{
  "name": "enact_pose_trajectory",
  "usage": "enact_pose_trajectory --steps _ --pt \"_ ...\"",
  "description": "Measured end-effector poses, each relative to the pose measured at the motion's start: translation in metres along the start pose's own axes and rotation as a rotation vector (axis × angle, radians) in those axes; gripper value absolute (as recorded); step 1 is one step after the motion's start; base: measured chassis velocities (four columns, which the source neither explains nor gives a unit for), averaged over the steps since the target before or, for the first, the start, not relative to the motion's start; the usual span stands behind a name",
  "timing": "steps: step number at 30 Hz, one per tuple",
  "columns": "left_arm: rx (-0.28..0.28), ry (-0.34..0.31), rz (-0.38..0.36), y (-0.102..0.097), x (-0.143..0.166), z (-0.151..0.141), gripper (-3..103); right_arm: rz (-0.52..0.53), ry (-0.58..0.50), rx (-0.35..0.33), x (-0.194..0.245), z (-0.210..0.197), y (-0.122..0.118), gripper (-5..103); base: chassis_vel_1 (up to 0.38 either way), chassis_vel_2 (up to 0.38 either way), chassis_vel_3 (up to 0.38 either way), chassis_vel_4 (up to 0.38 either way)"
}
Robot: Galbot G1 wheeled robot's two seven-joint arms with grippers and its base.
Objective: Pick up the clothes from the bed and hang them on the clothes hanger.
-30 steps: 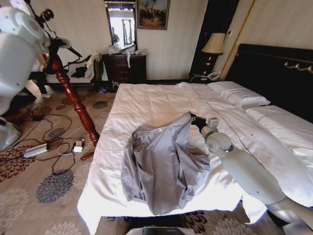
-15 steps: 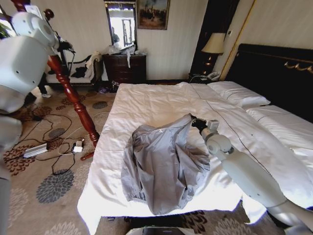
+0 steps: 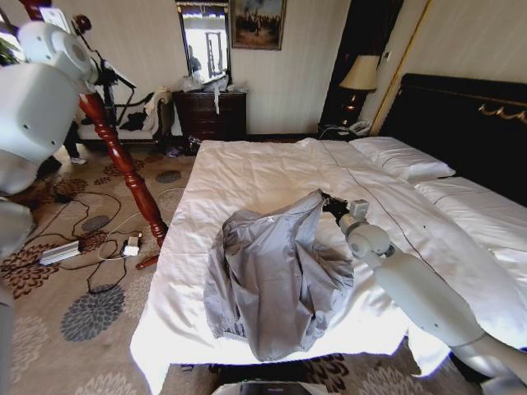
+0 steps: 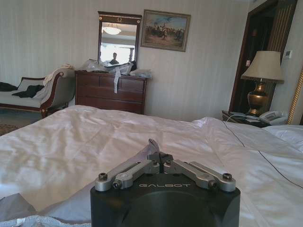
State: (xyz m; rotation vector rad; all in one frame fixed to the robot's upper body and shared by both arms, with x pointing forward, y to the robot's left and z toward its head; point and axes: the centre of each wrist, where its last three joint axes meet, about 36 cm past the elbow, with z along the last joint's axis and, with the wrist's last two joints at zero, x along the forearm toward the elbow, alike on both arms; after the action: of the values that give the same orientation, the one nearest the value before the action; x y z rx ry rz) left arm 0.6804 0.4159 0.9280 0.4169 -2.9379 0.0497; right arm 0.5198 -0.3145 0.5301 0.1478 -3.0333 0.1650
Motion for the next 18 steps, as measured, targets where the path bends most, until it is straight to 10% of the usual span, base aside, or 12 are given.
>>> enact_pose_trajectory --steps 18 --pt "-0.105 -0.107 0.211 -0.019 0.066 0.021 15 0.001 -0.002 -0.003 0.001 -0.002 0.002 0 0.0 0.0 0.0 0.0"
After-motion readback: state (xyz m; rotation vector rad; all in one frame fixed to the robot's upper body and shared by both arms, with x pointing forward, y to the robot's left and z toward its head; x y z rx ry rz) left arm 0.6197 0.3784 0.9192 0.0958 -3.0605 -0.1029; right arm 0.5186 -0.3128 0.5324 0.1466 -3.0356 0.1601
